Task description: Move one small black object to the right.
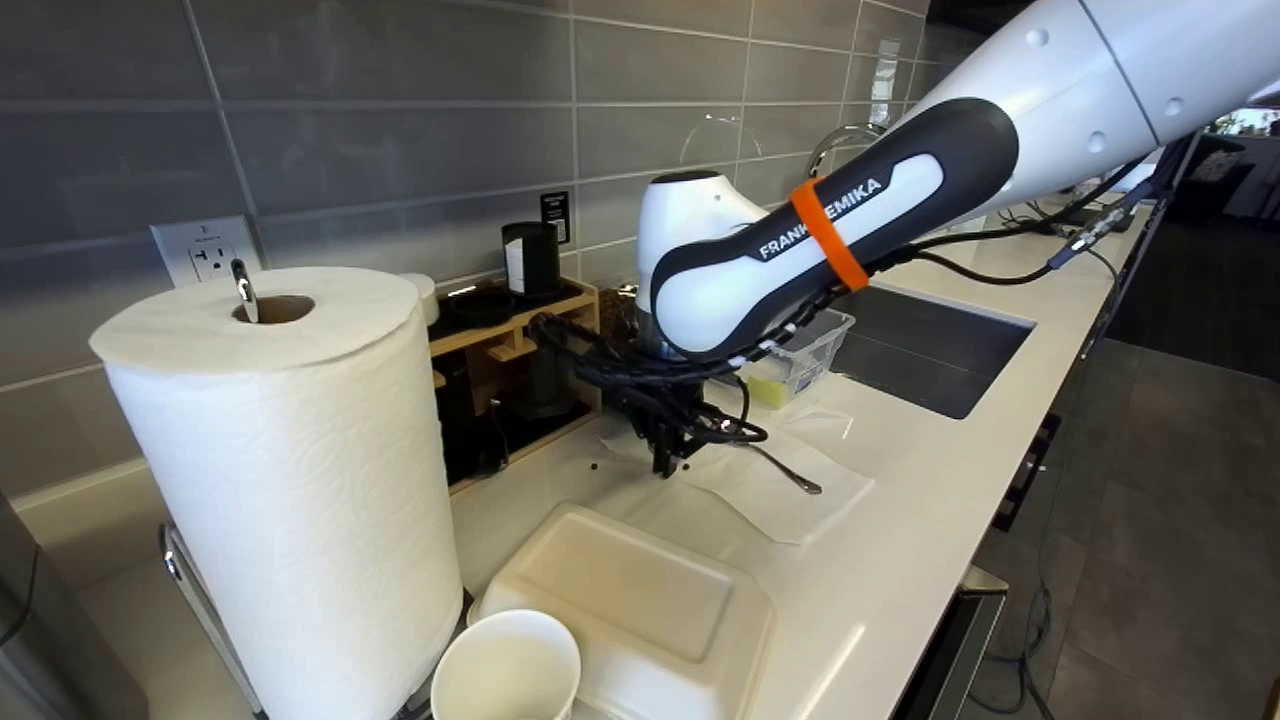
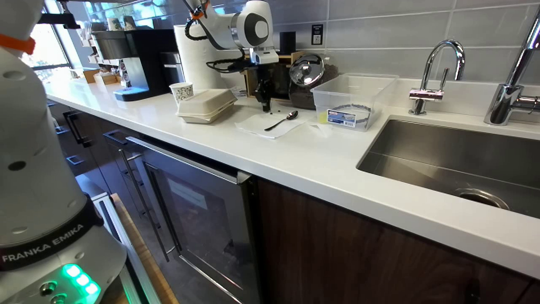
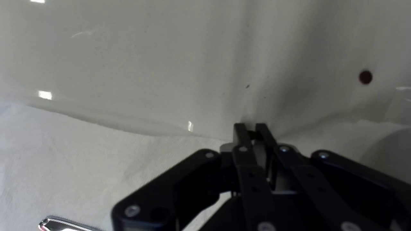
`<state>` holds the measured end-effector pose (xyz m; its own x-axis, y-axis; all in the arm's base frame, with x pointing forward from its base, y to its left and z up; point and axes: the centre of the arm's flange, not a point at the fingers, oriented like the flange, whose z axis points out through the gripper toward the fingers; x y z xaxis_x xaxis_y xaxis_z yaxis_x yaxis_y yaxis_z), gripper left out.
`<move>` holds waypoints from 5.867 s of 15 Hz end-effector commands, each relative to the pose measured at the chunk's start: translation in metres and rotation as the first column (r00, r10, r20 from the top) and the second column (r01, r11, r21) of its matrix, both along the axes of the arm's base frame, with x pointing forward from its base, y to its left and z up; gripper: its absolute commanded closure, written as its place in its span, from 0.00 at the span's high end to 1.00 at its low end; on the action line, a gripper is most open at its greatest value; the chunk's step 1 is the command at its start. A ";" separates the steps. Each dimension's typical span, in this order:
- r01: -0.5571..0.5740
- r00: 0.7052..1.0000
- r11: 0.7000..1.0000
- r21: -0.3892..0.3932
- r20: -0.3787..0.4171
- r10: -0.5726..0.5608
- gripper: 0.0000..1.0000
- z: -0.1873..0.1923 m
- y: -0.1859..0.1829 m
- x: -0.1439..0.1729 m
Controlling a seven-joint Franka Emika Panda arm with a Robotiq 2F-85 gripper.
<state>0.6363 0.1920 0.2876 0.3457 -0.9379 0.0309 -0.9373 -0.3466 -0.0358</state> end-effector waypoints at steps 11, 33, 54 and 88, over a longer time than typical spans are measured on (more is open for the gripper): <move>0.107 0.993 0.994 -0.016 0.046 -0.107 0.03 0.036 -0.042 -0.011; -0.062 0.998 0.998 -0.002 0.023 0.062 1.00 0.047 -0.006 -0.010; -0.433 0.901 0.901 0.007 -0.006 0.433 0.52 0.015 0.066 0.042; -0.444 0.895 0.896 0.007 -0.047 0.444 0.26 -0.010 0.068 0.070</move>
<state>0.7023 0.2560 0.2830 0.7210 -0.6927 0.0172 -0.6928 -0.7211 -0.0010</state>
